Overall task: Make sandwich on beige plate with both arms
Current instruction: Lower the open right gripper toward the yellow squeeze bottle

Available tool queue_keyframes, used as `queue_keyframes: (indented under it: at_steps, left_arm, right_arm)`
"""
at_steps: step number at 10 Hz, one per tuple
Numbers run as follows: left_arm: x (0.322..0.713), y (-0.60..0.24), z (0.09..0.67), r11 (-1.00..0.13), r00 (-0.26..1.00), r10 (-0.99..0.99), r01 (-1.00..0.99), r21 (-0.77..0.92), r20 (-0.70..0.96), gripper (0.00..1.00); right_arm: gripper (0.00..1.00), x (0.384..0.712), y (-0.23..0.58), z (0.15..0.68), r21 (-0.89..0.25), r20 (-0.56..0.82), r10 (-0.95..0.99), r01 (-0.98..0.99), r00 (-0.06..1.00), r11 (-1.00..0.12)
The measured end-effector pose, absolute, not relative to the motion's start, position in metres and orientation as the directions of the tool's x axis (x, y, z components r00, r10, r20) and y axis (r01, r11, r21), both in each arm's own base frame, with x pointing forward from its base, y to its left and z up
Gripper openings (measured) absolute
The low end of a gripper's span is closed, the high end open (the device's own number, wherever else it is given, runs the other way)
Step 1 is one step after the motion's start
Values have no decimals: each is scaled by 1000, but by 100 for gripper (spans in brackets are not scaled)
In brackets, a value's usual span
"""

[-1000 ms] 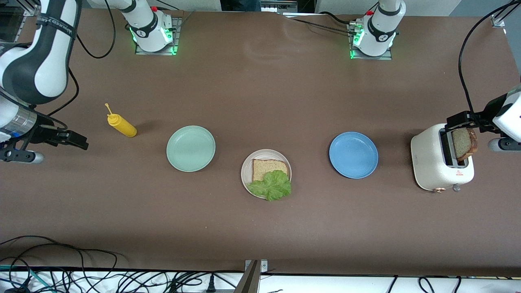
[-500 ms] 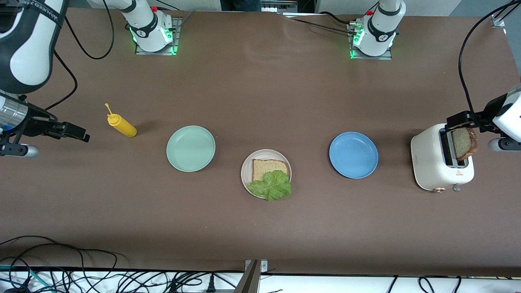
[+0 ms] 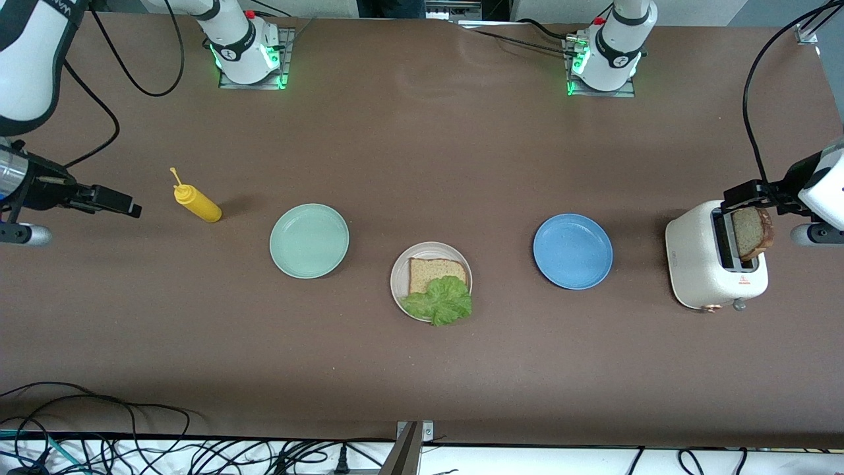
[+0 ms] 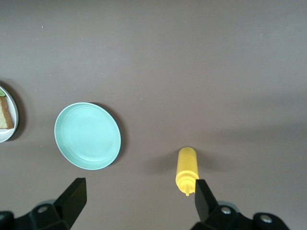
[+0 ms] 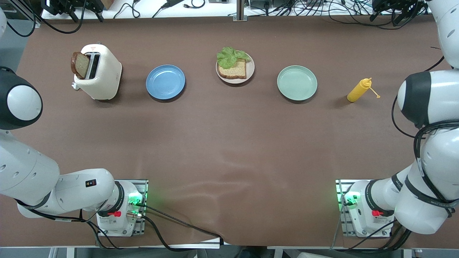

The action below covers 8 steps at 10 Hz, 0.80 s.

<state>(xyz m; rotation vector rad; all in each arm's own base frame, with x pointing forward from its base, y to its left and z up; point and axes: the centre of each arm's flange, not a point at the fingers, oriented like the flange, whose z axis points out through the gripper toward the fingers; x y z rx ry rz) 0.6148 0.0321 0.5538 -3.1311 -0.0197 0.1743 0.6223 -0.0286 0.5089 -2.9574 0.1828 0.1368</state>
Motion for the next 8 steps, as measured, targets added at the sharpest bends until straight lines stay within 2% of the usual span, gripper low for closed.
queue_keyframes:
  at_steps: [2,4,6,8]
  left_arm:
    - [615,32,554,-1000,994,13,12,-6,-111,100]
    - [615,33,554,-1000,994,14,13,-6,-110,100]
    - [615,33,554,-1000,994,14,13,-6,-110,100]
    - [615,33,554,-1000,994,14,13,-6,-110,100]
  right_arm:
    - [100,633,-48,497,-178,-139,-114,-138,984,-974]
    - [100,627,-55,514,-142,-142,-102,-122,985,-982]
    - [100,615,-52,546,-143,-75,-83,-93,994,-985]
    - [100,607,-45,544,-135,21,-70,-67,997,-989]
